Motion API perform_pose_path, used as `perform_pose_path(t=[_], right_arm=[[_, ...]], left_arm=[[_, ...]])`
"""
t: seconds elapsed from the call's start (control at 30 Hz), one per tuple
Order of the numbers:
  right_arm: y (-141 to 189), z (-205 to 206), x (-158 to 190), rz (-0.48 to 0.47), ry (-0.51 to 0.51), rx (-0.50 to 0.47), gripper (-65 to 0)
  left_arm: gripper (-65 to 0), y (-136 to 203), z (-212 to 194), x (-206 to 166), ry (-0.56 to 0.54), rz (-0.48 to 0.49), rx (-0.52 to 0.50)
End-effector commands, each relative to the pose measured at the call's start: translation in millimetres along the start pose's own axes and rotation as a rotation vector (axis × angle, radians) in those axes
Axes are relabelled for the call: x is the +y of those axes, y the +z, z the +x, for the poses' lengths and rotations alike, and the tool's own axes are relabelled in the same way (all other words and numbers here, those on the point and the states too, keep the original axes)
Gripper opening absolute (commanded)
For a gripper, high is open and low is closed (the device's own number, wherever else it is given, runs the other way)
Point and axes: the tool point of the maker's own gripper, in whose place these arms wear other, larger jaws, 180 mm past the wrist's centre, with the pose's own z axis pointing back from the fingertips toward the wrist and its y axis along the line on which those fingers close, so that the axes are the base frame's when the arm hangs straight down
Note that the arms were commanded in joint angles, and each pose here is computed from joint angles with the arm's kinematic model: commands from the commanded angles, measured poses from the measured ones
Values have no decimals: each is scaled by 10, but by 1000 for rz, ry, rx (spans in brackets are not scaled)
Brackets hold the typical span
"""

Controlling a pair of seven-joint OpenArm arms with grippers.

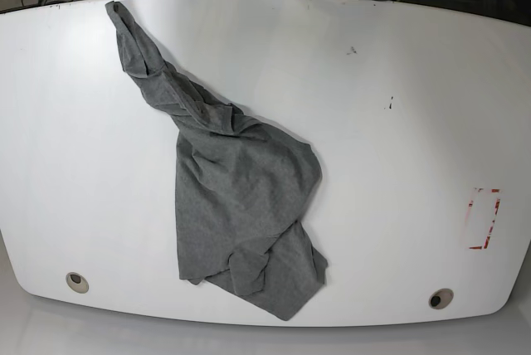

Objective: Fold the T-shirt properly

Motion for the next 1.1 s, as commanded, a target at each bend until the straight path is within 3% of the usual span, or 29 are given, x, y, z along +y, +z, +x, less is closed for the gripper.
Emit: perform_pose_path(t=[0.0,1.07], right_arm=[[-1,48,-7,-1,0,-15,-385],[8,-41,18,5,1,0,-387]], left_arm=[[-534,8,17,24,-1,3,-7],[-533,9,63,46,2,7,-21]])
